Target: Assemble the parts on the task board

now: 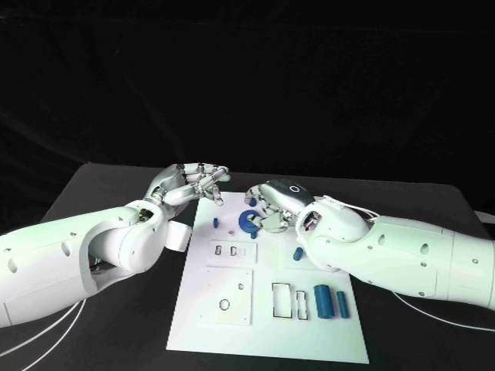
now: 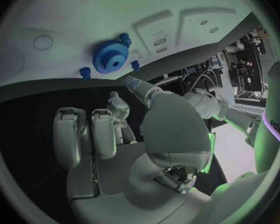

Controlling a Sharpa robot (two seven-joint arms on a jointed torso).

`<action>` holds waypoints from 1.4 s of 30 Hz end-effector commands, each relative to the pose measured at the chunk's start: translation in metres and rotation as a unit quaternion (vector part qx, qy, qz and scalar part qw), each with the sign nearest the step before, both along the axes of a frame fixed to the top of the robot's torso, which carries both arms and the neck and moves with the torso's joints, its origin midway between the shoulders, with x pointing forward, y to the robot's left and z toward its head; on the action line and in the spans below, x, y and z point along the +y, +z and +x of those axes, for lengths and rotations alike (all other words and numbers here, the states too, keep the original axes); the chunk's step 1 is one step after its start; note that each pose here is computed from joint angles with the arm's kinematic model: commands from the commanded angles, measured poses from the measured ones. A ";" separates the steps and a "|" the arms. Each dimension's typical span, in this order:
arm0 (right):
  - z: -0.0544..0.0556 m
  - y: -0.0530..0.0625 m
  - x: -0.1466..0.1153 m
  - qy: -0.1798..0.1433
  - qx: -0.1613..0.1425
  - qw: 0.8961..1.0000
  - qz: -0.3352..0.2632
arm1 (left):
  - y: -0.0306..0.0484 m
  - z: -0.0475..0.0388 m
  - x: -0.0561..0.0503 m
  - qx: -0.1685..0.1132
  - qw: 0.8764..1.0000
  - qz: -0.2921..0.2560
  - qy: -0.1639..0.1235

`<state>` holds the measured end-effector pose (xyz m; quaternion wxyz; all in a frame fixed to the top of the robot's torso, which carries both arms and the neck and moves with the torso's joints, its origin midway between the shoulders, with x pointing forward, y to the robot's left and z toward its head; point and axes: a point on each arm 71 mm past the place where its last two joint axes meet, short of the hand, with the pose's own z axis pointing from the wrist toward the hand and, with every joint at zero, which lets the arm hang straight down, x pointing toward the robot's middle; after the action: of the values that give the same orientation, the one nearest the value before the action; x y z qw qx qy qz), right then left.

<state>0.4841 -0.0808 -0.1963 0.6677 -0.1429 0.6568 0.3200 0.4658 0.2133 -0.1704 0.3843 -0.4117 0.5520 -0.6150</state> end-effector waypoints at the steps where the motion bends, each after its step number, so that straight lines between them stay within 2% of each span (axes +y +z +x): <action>1: -0.002 -0.007 0.002 0.003 0.025 0.999 -0.040 | 0.0013 -0.0001 -0.001 -0.004 1.000 -0.005 -0.005; 11: -0.001 -0.010 0.007 -0.011 0.024 0.998 -0.051 | 0.0012 -0.0002 -0.002 -0.003 1.000 -0.005 -0.006; 42: 0.002 -0.014 0.007 -0.015 0.021 0.997 -0.070 | 0.0008 0.0002 -0.001 -0.002 1.000 -0.005 -0.006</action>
<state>0.4858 -0.0741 -0.2093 0.6470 -0.1640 0.6926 0.2735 0.4664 0.2140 -0.1709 0.3849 -0.4123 0.5521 -0.6140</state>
